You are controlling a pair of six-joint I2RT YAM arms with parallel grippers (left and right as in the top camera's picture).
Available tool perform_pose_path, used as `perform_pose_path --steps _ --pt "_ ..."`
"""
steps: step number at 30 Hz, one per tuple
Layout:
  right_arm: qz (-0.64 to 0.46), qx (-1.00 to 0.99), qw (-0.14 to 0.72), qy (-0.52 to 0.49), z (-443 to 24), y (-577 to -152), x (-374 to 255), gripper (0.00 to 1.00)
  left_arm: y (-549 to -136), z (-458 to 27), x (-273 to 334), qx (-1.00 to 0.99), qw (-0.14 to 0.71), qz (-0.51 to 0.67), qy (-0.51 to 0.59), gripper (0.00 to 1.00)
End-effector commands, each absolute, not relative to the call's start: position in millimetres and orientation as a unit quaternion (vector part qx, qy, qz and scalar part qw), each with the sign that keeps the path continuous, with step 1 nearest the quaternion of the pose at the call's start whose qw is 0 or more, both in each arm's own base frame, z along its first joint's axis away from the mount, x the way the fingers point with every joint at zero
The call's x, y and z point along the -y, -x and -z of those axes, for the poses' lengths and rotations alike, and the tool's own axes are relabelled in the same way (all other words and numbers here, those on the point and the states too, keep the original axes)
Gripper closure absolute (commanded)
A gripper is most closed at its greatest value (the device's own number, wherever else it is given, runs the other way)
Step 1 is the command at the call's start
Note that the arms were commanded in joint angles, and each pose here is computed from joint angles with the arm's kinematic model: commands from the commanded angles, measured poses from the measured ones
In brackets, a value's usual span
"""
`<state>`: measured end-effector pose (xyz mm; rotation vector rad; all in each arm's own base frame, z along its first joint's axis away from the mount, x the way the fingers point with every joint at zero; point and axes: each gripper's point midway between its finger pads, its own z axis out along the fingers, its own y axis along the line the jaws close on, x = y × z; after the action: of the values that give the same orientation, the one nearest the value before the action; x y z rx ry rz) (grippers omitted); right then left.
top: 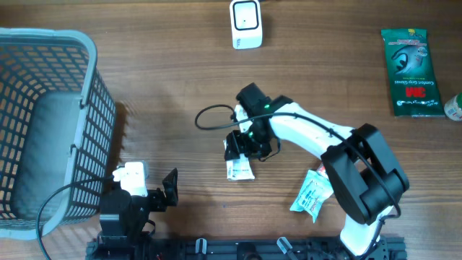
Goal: Scan the item barcode
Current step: 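Lift the white pouch up to the scanner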
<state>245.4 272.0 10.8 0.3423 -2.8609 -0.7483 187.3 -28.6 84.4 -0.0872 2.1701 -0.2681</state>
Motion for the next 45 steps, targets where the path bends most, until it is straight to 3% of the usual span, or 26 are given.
perform_pose_path --steps 1,8,15,19,24,30,32,35,45 --pt "0.305 0.942 0.092 -0.104 -24 -255 -276 0.4 -188 -84 29 -0.88 0.46 0.111 0.038 0.0" --pt "0.384 0.911 0.064 -0.137 -77 -274 -288 0.4 -188 -84 29 -0.88 0.46 0.111 0.038 0.0" --pt "0.44 0.86 -0.032 -0.256 -173 -275 -297 0.4 -188 -84 29 -0.88 0.46 0.111 0.038 0.0" --pt "0.471 0.836 -0.075 -0.271 -223 -263 -296 0.4 -188 -84 29 -0.88 0.46 0.111 0.038 0.0" --pt "0.473 0.839 -0.081 -0.256 -239 -257 -292 0.4 -188 -84 29 -0.88 0.46 0.111 0.038 0.0" --pt "0.233 0.927 -0.215 -0.203 -196 -331 -239 0.38 -188 -84 29 -0.88 0.46 0.111 0.038 0.0" --pt "0.134 0.926 -0.309 -0.172 -206 -375 -214 0.4 -188 -84 29 -0.88 0.46 0.111 0.038 0.0" --pt "0.08 0.89 -0.4 -0.205 -230 -410 -211 0.4 -188 -84 29 -0.88 0.46 0.111 0.038 0.0" --pt "-0.094 0.828 -0.507 -0.218 -234 -488 -193 0.48 -188 -84 29 -0.88 0.46 0.111 0.038 0.0"
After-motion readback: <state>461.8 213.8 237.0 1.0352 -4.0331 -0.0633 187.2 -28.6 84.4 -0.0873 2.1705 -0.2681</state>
